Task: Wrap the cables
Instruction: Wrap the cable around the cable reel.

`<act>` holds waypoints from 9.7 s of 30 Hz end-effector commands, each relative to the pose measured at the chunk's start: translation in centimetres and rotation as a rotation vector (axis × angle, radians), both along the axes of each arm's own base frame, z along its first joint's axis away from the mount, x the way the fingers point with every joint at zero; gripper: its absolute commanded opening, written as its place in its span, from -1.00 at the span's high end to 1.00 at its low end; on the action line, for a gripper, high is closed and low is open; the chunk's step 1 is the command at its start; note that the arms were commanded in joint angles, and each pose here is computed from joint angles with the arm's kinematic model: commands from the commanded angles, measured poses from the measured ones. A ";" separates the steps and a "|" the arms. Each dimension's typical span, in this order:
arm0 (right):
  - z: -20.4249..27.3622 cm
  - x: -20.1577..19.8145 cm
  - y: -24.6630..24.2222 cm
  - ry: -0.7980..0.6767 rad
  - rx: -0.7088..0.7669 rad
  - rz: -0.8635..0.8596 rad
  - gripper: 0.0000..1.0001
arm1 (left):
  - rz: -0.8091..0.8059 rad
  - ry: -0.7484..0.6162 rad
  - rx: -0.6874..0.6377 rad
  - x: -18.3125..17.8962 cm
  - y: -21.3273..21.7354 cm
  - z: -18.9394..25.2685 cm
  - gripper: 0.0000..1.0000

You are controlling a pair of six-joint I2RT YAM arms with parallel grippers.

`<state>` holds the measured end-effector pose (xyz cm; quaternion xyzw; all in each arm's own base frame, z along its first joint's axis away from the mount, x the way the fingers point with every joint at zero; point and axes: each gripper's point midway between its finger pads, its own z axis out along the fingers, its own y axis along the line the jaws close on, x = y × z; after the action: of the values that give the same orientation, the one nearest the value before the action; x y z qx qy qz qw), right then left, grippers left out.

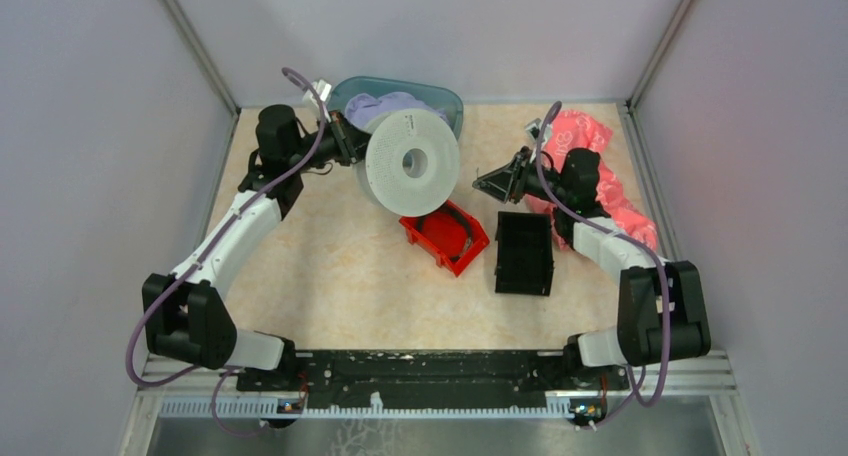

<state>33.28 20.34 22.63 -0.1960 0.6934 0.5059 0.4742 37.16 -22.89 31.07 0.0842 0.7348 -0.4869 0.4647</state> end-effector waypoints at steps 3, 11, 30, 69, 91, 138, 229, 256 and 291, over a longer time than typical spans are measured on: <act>2.2 -0.1 0.7 -0.100 0.028 0.028 0.58 | -0.022 -0.123 -0.057 -0.6 -0.3 4.7 1.00; 2.1 -0.1 1.5 -0.086 0.035 0.013 1.00 | -0.022 -0.098 -0.081 -0.5 -0.4 4.7 1.00; 3.2 -1.0 5.6 -0.006 0.143 0.117 1.00 | -0.058 0.049 -0.211 -0.3 -1.4 2.8 1.00; 2.9 -0.3 5.9 0.045 0.284 0.060 0.71 | -0.135 0.086 -0.294 -0.8 -2.1 2.3 1.00; 2.8 1.6 1.1 0.046 0.218 -0.086 -0.01 | -0.081 0.021 -0.216 -0.2 -1.2 2.1 1.00; 3.7 -3.7 7.2 -0.364 -0.007 0.120 1.00 | 0.090 0.436 -0.253 3.0 -0.3 -1.8 1.00; 1.5 -1.1 10.0 -0.995 -0.921 -0.211 1.00 | -0.037 0.677 -0.394 1.1 -2.2 -4.8 1.00; -1.1 -2.6 11.2 -1.009 -0.987 -0.016 1.00 | -0.014 0.696 -0.381 1.6 -1.8 -5.5 1.00; 0.1 -3.0 11.2 -1.040 -1.070 -0.064 0.41 | 0.015 0.670 -0.341 2.1 -1.4 -6.0 1.00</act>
<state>30.87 30.71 20.54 -0.6123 0.5298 -0.1055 0.5773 39.26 -23.81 20.55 -0.2083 0.7791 -0.5632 0.1800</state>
